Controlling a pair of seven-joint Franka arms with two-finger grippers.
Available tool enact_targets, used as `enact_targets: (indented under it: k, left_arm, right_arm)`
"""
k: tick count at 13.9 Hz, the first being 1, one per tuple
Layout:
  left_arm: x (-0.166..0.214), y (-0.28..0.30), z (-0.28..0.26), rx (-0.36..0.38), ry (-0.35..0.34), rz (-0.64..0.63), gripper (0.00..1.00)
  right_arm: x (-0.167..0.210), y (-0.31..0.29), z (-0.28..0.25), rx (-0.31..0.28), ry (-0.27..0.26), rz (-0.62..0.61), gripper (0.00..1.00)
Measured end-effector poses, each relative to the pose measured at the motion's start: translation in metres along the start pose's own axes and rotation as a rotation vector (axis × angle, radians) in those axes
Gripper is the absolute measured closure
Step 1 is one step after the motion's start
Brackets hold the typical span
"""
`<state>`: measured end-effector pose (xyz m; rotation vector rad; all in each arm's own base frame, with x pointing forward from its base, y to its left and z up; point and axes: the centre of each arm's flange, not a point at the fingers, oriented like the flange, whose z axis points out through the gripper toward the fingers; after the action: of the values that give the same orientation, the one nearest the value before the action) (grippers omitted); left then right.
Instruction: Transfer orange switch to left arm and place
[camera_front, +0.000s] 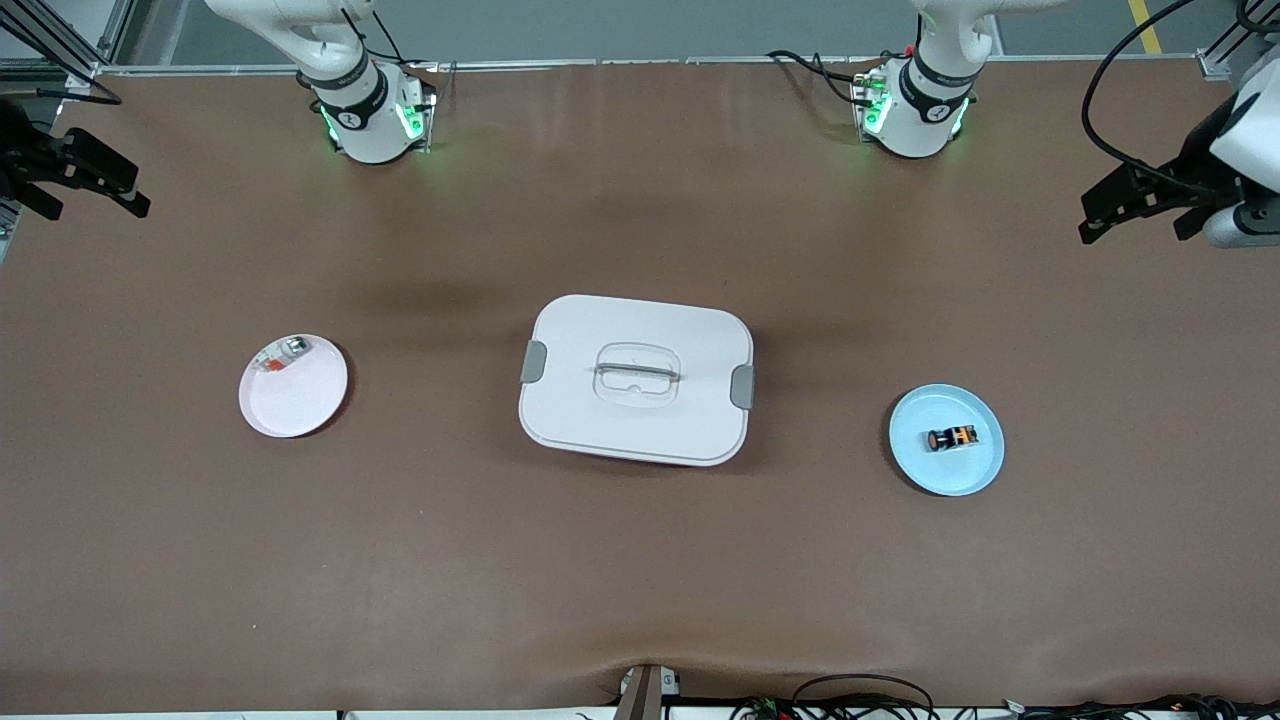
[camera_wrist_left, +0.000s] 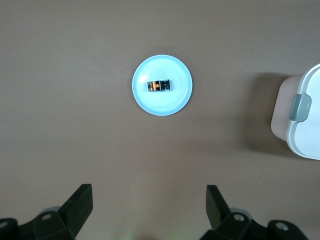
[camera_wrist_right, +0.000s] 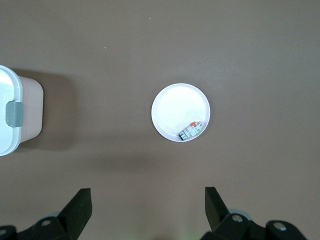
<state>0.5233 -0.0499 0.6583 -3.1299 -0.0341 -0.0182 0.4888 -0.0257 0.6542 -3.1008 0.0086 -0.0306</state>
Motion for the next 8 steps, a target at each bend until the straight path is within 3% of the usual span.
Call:
enact_targets:
  k: [8]
  left_arm:
    - [-0.0040,-0.0037,-0.0014,0.000,-0.001,0.037,0.00]
  right_arm:
    - [0.0000,0.0000,0.0000,0.000,0.000,0.000,0.00]
